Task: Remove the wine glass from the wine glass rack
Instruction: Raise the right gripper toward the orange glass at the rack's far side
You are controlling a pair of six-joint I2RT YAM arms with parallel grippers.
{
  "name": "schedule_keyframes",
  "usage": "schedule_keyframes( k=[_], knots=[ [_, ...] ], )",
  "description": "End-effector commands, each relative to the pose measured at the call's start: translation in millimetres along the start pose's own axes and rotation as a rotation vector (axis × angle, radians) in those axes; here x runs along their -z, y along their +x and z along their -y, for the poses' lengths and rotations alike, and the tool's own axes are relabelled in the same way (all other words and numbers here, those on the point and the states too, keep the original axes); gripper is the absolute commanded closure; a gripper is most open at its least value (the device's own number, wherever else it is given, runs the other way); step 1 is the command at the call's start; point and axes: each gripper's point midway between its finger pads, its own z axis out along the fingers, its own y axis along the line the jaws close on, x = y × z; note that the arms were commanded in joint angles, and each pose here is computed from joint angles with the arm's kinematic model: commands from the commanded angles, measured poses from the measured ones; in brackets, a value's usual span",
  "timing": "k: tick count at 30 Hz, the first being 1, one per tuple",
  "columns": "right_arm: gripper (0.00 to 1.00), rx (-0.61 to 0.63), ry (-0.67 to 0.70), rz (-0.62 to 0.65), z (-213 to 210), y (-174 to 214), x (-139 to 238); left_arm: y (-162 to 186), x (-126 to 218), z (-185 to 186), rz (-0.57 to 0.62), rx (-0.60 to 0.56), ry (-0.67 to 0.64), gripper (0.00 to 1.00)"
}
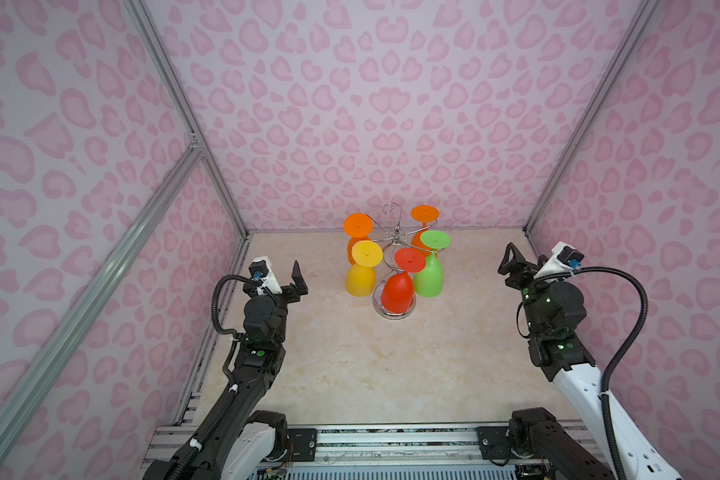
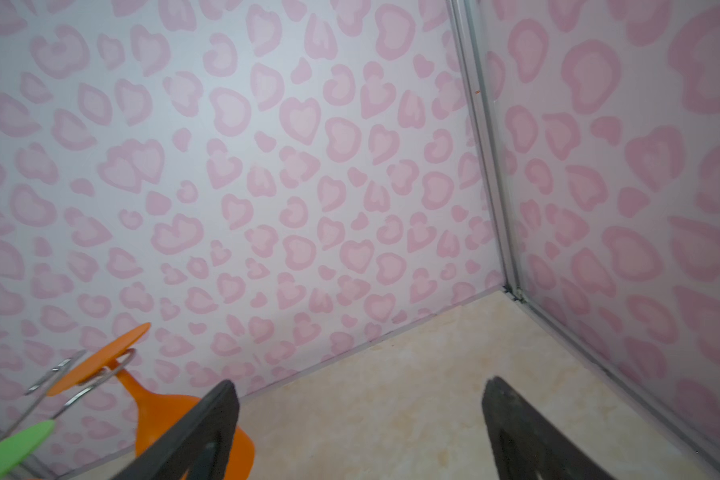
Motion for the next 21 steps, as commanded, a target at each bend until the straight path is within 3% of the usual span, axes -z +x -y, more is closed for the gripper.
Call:
schedule_keyframes(
  k=[1, 15, 17, 21],
  knots=[
    [0.09, -0.216, -0.166, -0.162, -28.8, 19.7, -1.6, 0.4, 3.1, 10.9, -0.010, 0.005, 0.045, 0.03],
    [0.19, -0.660, -0.661, -0.416, -130.8, 12.4, -73.7, -0.6, 10.1, 29.5, -0.022, -0.026, 0.084, 0.03],
    [0.20, -0.699, -0.674, -0.458, -137.0, 22.8, -82.9, 1.3, 10.2, 29.7, -0.027, -0.029, 0.085, 0.03],
    [0.20, -0.655, -0.654, -0.520, -148.5, 44.1, -96.2, 2.4, 10.7, 30.1, -0.029, -0.034, 0.085, 0.03]
  ],
)
